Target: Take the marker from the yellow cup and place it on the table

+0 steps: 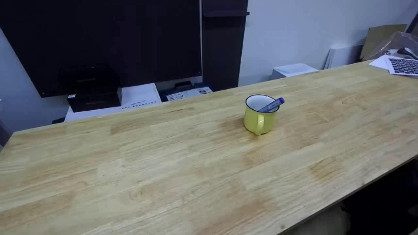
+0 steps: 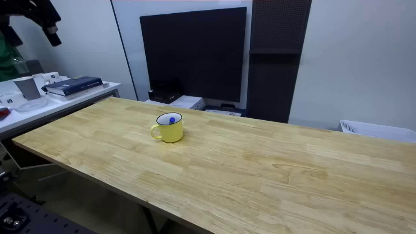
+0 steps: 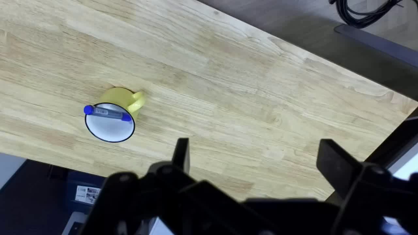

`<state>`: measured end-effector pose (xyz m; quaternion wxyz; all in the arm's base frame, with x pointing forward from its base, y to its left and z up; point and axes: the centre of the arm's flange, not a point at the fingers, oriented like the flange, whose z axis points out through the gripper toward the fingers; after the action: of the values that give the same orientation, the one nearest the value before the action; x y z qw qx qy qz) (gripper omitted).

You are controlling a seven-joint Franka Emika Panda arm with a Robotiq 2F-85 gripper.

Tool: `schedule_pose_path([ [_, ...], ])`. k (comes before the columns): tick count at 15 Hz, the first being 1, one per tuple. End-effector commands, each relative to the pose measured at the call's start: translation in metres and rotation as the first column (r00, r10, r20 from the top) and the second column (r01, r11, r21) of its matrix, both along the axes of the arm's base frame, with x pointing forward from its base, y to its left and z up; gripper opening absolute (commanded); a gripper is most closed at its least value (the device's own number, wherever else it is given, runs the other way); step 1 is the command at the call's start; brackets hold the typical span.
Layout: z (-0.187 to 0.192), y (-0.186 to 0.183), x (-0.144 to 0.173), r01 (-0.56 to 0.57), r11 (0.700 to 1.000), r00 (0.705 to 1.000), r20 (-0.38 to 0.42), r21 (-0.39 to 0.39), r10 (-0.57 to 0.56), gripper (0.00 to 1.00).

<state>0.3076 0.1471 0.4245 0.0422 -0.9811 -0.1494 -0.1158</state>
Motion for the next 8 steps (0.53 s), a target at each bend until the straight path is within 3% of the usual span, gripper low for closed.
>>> schedule_pose_path([
  [1, -0.0005, 0.0000, 0.0000, 0.000, 1.000, 1.000, -0.002, -0.001, 0.000, 1.00],
  [8, -0.0031, 0.0002, 0.0007, 0.000, 1.000, 1.000, -0.009, -0.003, 0.000, 1.00],
])
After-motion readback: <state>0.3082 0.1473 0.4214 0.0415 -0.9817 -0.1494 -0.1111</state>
